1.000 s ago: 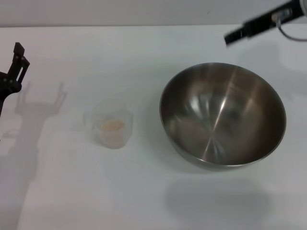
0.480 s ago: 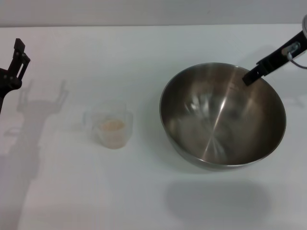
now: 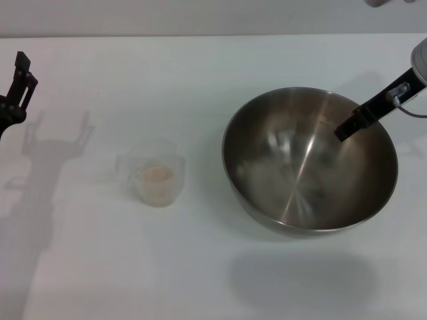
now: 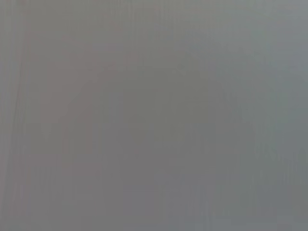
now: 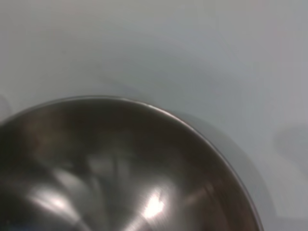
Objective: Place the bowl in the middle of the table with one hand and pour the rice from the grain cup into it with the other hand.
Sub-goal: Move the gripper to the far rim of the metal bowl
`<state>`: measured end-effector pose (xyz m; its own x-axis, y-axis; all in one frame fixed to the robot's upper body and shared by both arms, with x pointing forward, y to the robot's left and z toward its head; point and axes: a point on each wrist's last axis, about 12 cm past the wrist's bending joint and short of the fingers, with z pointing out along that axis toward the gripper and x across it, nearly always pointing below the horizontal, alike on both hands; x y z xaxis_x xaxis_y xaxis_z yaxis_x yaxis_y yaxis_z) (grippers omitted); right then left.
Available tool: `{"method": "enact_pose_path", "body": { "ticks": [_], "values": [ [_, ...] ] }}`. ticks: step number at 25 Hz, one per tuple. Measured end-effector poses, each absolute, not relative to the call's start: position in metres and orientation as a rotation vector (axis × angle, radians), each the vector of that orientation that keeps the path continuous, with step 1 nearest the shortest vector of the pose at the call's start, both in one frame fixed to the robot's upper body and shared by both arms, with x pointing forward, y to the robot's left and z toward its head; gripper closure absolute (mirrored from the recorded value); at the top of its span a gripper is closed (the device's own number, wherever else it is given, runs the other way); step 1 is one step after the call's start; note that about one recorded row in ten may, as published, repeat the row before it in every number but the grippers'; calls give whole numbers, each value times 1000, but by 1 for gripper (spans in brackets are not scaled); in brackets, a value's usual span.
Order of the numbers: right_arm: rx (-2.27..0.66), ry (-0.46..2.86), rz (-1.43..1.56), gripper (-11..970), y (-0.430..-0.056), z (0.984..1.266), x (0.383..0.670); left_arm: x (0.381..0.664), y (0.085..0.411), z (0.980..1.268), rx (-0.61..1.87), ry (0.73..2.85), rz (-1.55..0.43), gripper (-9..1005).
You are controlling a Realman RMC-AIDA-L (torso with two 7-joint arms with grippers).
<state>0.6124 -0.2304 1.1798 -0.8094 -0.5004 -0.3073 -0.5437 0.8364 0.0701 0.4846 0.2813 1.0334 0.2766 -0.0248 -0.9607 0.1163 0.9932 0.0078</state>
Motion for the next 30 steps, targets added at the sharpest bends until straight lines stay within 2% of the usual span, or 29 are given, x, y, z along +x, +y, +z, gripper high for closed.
{"method": "enact_pose_path", "body": {
  "ticks": [10, 15, 21, 26, 30],
  "values": [
    [-802, 2750, 217, 384, -235, 1161, 614, 485, 281, 1034, 79, 1286, -96, 134],
    [-798, 2728, 224, 614, -236, 1164, 616, 485, 281, 1034, 77, 1284, -98, 135],
    [-741, 2680, 230, 838, -241, 1171, 620, 484, 280, 1034, 75, 1283, -102, 134],
    [-708, 2615, 272, 954, -243, 1183, 622, 484, 280, 1035, 72, 1273, -105, 135],
    [-715, 2561, 309, 952, -240, 1191, 623, 482, 280, 1035, 67, 1265, -107, 135]
  ]
}}
